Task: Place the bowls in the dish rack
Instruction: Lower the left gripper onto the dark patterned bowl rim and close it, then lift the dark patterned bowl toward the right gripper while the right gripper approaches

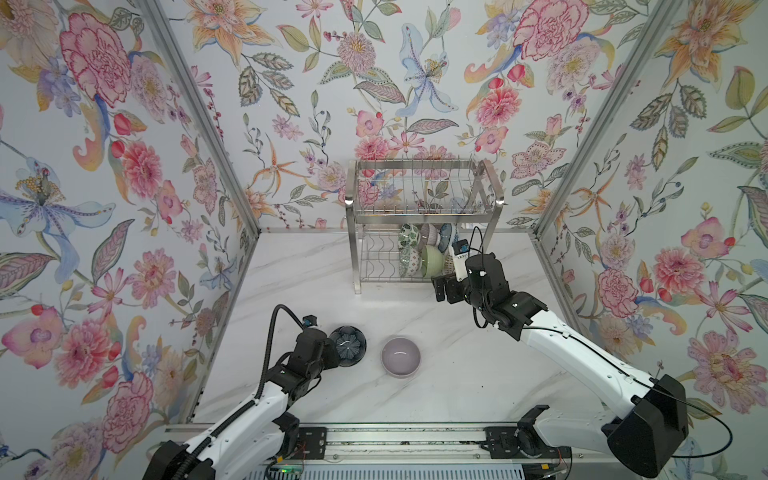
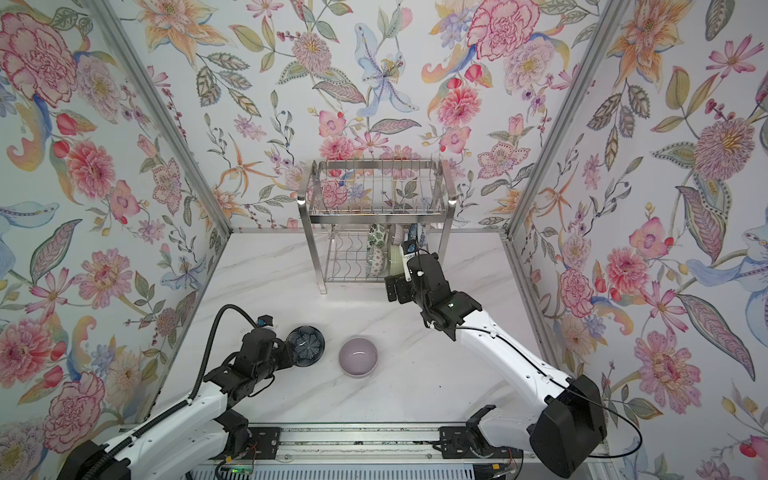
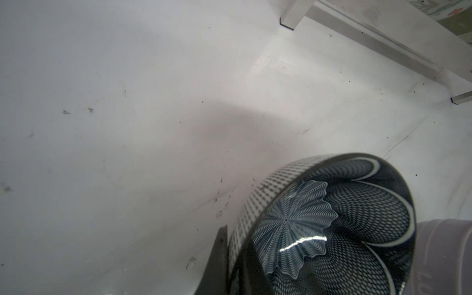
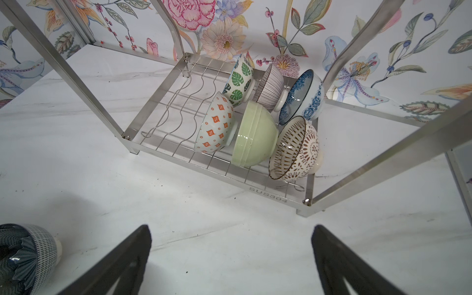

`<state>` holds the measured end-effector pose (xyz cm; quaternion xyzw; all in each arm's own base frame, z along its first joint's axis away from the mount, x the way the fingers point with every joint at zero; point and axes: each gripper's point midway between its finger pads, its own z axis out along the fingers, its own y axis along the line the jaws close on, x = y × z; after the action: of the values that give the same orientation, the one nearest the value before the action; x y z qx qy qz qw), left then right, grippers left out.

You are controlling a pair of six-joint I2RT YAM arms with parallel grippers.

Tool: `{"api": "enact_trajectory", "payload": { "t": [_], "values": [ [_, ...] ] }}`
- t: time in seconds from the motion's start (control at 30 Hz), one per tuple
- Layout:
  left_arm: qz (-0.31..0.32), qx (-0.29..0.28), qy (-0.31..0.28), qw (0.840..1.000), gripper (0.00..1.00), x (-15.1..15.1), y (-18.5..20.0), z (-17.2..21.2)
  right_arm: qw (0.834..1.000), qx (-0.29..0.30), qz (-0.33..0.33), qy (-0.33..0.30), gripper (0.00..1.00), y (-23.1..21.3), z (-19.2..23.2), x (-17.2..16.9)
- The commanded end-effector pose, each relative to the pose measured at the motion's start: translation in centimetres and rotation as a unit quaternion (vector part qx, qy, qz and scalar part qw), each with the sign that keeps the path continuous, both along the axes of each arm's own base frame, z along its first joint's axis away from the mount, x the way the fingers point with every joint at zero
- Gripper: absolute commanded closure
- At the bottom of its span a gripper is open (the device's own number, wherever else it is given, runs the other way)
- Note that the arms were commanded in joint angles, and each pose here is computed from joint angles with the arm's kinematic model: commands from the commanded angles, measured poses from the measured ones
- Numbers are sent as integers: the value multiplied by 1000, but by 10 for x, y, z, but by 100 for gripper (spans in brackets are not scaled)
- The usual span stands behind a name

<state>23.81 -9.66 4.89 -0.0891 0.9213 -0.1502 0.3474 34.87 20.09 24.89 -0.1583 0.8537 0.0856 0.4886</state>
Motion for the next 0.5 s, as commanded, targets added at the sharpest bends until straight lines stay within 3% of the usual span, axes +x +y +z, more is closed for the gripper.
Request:
{"api": "enact_trajectory", "payload": {
  "t": [0.0,0.23,0.47],
  "values": [
    [-4,13,0,1000,100,2,3,5,1000,9,-7,-11,1,-2,11,4],
    [-12,22,-26,999,100,8,3,33,1000,14,-8,-15,1,-5,16,0],
    [-22,45,-115,992,100,29,4,116,1000,24,-4,-17,1,-5,24,-4]
  ]
}}
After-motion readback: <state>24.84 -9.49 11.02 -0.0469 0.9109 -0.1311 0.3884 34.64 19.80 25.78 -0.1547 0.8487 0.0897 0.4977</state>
